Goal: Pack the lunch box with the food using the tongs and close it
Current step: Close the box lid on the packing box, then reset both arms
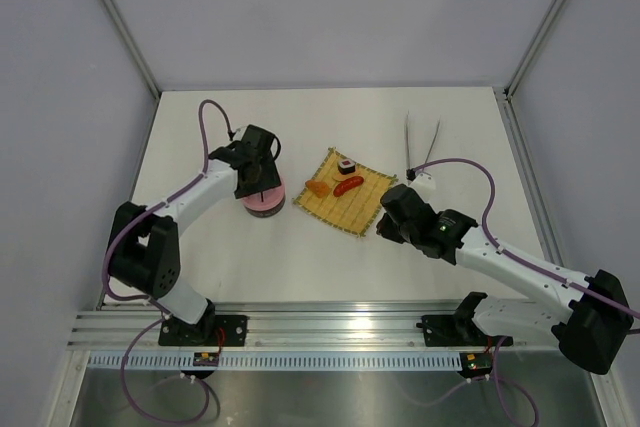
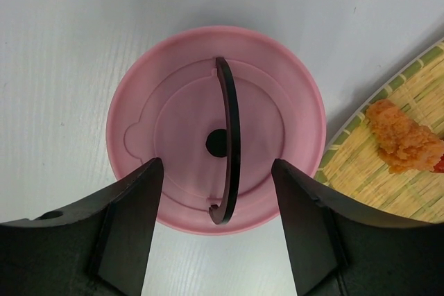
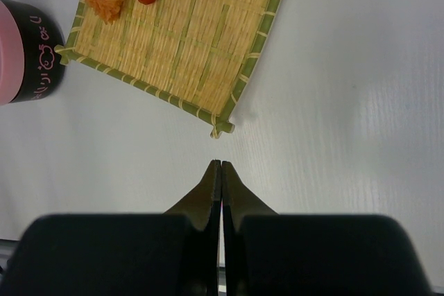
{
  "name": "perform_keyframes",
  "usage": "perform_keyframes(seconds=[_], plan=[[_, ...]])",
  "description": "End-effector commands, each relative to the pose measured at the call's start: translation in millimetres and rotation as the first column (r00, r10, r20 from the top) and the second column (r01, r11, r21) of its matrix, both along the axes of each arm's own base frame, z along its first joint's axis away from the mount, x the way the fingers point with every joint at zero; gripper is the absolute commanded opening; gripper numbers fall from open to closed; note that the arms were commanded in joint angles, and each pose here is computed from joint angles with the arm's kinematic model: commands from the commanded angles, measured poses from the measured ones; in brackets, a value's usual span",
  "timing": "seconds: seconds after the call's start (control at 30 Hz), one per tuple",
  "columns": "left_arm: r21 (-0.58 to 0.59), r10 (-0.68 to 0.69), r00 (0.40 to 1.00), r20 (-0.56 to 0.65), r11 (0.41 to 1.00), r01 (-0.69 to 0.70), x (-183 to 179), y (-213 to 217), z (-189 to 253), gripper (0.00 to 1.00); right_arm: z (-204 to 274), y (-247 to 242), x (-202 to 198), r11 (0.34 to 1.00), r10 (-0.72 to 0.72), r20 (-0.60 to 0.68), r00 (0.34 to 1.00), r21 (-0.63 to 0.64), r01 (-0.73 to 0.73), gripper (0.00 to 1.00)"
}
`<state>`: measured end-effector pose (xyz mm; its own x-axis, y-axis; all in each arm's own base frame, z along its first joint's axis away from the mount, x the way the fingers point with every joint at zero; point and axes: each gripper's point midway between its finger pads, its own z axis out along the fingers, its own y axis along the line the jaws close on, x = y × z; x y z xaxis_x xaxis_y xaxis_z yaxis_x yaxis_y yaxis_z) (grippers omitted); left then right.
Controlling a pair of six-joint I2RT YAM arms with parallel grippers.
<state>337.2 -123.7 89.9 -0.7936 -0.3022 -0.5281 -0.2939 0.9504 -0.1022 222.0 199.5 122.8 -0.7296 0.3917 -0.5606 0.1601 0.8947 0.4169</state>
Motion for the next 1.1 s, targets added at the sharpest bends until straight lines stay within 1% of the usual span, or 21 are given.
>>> perform_keyframes(seconds=[0.0, 0.1, 0.13, 0.23, 0.3, 0.33, 0.37, 0.43, 0.47, 0.5, 0.57, 0.6, 0.63, 0.8, 0.9, 1.07], plan=[[-0.010, -0.029, 0.999, -0.022, 1.000, 0.029, -3.7, -3.0, 14.3, 0.68, 18.8, 3.7, 10.6, 0.999, -0.013, 0.049, 0.999, 0.031, 0.012, 0.00], [0.005, -0.039, 0.999, 0.023, 0.999, 0.039, 0.5, 0.4, 39.7, 0.68, 19.8, 4.5, 10.4, 0.999, -0.011, 0.050, 0.999, 0.033, 0.009, 0.00], [-0.005, -0.042, 0.997, 0.067, 0.999, 0.043, 3.3, -0.3, 56.7, 0.68, 19.7, 4.7, 10.2, 0.999, -0.010, 0.049, 0.999, 0.034, 0.008, 0.00], [-0.024, -0.061, 0.987, 0.147, 0.998, 0.065, 3.7, -0.2, 87.5, 0.70, 19.7, 4.4, 10.4, 0.999, -0.010, 0.050, 0.999, 0.032, 0.008, 0.01], [-0.029, -0.077, 0.981, 0.179, 0.996, 0.083, 2.7, -0.3, 100.2, 0.70, 21.2, 5.7, 10.9, 0.999, -0.006, 0.051, 0.999, 0.034, 0.004, 0.04], [-0.035, -0.079, 0.976, 0.204, 0.996, 0.087, 0.9, 0.7, 109.9, 0.71, 21.8, 6.0, 11.2, 0.999, -0.006, 0.051, 0.999, 0.034, 0.004, 0.08], [-0.037, -0.079, 0.974, 0.213, 0.995, 0.089, -0.2, 1.2, 115.4, 0.72, 23.1, 6.9, 11.8, 0.999, -0.004, 0.051, 0.999, 0.033, 0.002, 0.21], [-0.039, -0.084, 0.969, 0.233, 0.995, 0.095, -2.5, 2.6, 124.6, 0.73, 25.3, 7.9, 12.5, 0.999, 0.002, 0.054, 0.999, 0.032, -0.003, 0.40], [-0.046, -0.081, 0.962, 0.260, 0.994, 0.096, -4.2, 3.6, 134.6, 0.74, 27.3, 8.7, 13.6, 0.999, 0.001, 0.055, 0.998, 0.032, -0.002, 0.51], [-0.045, -0.087, 0.959, 0.271, 0.994, 0.103, -5.6, 4.3, 138.6, 0.75, 27.6, 9.0, 13.5, 1.000, 0.002, 0.053, 0.999, 0.031, -0.003, 0.68], [-0.050, -0.092, 0.950, 0.298, 0.992, 0.112, -7.7, 4.6, 148.3, 0.76, 26.7, 10.7, 14.4, 1.000, 0.004, 0.045, 0.999, 0.026, -0.005, 0.81], [-0.051, -0.096, 0.943, 0.319, 0.992, 0.118, -10.0, 6.0, 155.9, 0.77, 25.1, 10.6, 13.4, 1.000, 0.004, 0.034, 0.999, 0.021, -0.005, 0.93], [-0.053, -0.095, 0.939, 0.331, 0.992, 0.119, -10.9, 7.0, 160.6, 0.79, 23.9, 10.9, 13.7, 1.000, 0.004, 0.027, 1.000, 0.015, -0.004, 0.99], [-0.029, -0.079, 0.916, 0.394, 0.995, 0.098, -20.9, 21.0, 181.9, 0.84, 22.1, 12.7, 16.6, 1.000, 0.012, 0.003, 1.000, -0.026, -0.012, 1.00], [-0.012, -0.091, 0.909, 0.406, 0.994, 0.105, -25.5, 25.1, 186.0, 0.87, 23.0, 13.8, 19.1, 0.999, 0.011, 0.003, 1.000, -0.032, -0.010, 1.00], [0.012, -0.173, 0.896, 0.410, 0.983, 0.184, -33.0, 20.7, 188.9, 0.93, 21.1, 17.3, 21.6, 1.000, -0.002, -0.005, 1.000, -0.026, 0.002, 1.00]])
